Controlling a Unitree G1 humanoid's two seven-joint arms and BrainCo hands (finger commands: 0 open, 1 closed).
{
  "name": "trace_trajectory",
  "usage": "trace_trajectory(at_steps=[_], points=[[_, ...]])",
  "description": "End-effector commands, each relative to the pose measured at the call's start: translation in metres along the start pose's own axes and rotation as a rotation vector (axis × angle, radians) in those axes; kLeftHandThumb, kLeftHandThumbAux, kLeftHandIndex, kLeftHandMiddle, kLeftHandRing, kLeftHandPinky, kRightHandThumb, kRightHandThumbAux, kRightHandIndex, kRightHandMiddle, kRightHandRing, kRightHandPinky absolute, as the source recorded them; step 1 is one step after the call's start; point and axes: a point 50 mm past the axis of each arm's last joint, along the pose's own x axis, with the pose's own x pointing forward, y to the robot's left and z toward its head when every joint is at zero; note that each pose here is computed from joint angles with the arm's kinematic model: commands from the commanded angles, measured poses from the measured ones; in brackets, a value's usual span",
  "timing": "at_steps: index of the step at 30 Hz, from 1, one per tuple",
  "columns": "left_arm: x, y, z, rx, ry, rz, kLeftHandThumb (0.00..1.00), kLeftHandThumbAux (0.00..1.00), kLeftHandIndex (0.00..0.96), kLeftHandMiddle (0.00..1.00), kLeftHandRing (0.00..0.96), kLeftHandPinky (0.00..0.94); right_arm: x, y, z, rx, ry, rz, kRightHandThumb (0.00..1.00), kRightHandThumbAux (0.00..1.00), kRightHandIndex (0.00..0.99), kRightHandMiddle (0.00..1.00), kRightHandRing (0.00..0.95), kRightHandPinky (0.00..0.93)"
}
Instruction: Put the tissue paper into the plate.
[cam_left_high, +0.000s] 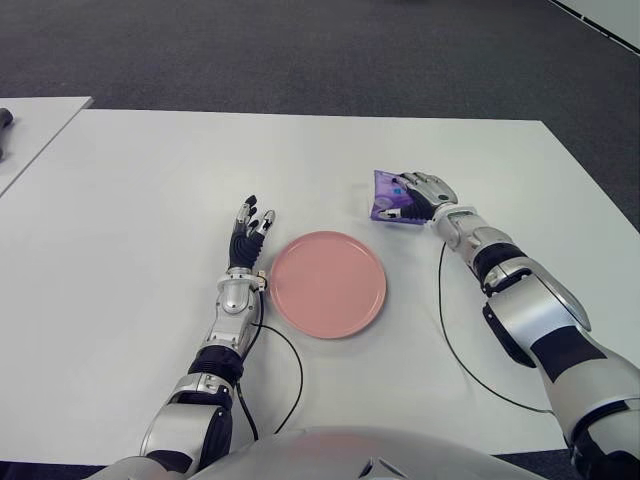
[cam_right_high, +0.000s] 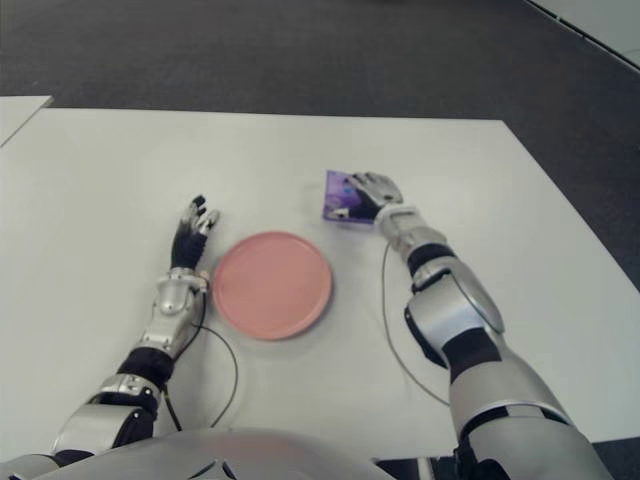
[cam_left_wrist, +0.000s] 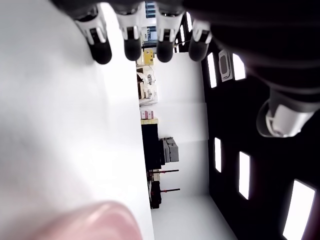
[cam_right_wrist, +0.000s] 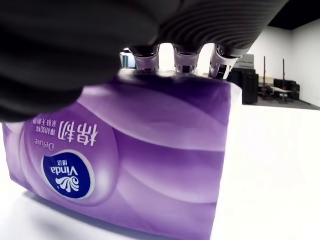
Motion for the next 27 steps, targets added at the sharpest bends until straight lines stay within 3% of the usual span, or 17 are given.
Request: trace_trajectory(at_steps=[1, 15, 27], points=[[-0.009, 0.002, -0.014, 0.002, 0.080, 0.021, 0.000, 0.411, 0.000, 0.000, 0.000, 0.000, -0.012, 0.042, 0.011, 0.023, -0.031, 0.116, 0.460, 0.224, 0.000, 0.006, 0.000, 0.000], [-0.009, 0.002, -0.013, 0.008, 0.081, 0.016, 0.000, 0.412, 0.000, 0.000, 0.000, 0.000, -0.018, 0.055, 0.013, -0.123, -0.040, 0.025, 0.675, 0.322, 0.000, 0.074, 0.061, 0.047], [-0.007, 0.002, -0.013, 0.005, 0.092, 0.020, 0.000, 0.425, 0.000, 0.000, 0.000, 0.000, -0.020, 0.061, 0.016, -0.110, -0.006, 0.024, 0.759, 0.418, 0.047, 0.136, 0.157, 0.207]])
